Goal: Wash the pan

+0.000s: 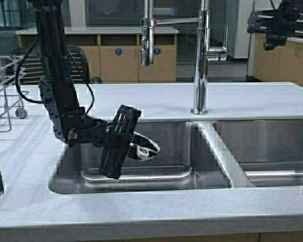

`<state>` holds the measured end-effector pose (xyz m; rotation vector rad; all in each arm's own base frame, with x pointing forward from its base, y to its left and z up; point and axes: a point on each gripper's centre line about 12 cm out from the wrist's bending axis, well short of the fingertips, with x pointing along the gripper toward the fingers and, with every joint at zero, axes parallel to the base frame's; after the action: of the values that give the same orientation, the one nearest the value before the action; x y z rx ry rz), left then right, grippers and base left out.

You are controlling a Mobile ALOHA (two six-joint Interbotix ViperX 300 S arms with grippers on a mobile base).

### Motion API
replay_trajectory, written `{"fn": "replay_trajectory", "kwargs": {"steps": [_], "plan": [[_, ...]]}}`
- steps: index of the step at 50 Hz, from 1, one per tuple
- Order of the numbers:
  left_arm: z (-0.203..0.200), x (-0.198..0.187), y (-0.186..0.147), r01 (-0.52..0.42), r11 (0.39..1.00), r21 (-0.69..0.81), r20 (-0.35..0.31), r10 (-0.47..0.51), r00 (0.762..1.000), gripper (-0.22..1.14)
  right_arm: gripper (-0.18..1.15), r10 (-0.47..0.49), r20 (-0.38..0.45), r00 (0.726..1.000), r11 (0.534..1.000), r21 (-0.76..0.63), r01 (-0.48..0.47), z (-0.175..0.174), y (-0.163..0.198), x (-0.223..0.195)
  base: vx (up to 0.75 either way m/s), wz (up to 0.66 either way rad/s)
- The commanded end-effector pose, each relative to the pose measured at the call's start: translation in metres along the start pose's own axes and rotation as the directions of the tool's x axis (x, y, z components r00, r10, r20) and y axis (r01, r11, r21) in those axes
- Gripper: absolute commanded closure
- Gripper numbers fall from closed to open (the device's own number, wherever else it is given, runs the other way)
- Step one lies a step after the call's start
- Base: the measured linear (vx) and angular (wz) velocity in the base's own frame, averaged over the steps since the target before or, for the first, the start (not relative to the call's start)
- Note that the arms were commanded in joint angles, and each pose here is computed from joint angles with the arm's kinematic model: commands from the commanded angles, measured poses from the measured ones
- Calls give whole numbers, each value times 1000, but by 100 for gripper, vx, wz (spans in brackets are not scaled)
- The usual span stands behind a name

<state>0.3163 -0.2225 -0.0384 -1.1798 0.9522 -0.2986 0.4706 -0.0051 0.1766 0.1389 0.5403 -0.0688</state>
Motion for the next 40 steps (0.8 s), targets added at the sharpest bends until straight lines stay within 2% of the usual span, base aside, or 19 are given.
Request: {"fn": "replay_trajectory", "kwargs": {"steps": [1, 4, 5, 6, 9, 13, 17, 20, 24, 29, 33, 40], "plan": [[14, -10, -37, -255, 937, 239, 19, 259, 966, 89, 92, 6, 46, 999, 1000, 1, -6, 15, 3, -13, 0, 0], [24, -16, -46, -388, 830, 401, 54, 402, 914, 89, 92, 6, 43, 999, 1000, 1, -6, 13, 3, -14, 0, 0], [28, -19, -53, -443, 754, 484, 84, 464, 882, 89, 92, 6, 43, 999, 1000, 1, -6, 13, 3, -15, 0, 0], [32, -21, -58, -476, 701, 531, 111, 499, 860, 89, 92, 5, 45, 999, 1000, 2, -5, 13, 3, -15, 0, 0], [40, -28, -74, -546, 533, 646, 194, 577, 793, 89, 92, 5, 45, 999, 1000, 1, -5, 13, 2, -17, 0, 0], [47, -37, -93, -589, 321, 742, 289, 639, 713, 89, 92, 4, 48, 999, 1000, 1, -4, 13, 2, -17, 0, 0], [49, -44, -109, -585, 167, 794, 344, 669, 659, 89, 92, 2, 51, 999, 1000, 1, -3, 13, 2, -17, 0, 0], [46, -48, -118, -566, 82, 820, 367, 684, 631, 89, 92, 3, 49, 999, 1000, 1, -3, 13, 2, -17, 0, 0], [39, -54, -126, -542, 25, 840, 375, 696, 612, 89, 92, 3, 52, 999, 1000, 1, -3, 13, 2, -17, 0, 0], [31, -59, -130, -530, 15, 848, 371, 698, 612, 89, 92, 2, 51, 999, 1000, 1, -3, 13, 2, -17, 0, 0], [29, -56, -122, -526, 13, 850, 363, 710, 604, 89, 92, 2, 51, 999, 1000, 1, -3, 13, 2, -17, 0, 0], [27, -46, -98, -504, -21, 864, 348, 748, 565, 89, 92, 2, 51, 999, 1000, 1, -3, 13, 2, -17, 0, 0]]}}
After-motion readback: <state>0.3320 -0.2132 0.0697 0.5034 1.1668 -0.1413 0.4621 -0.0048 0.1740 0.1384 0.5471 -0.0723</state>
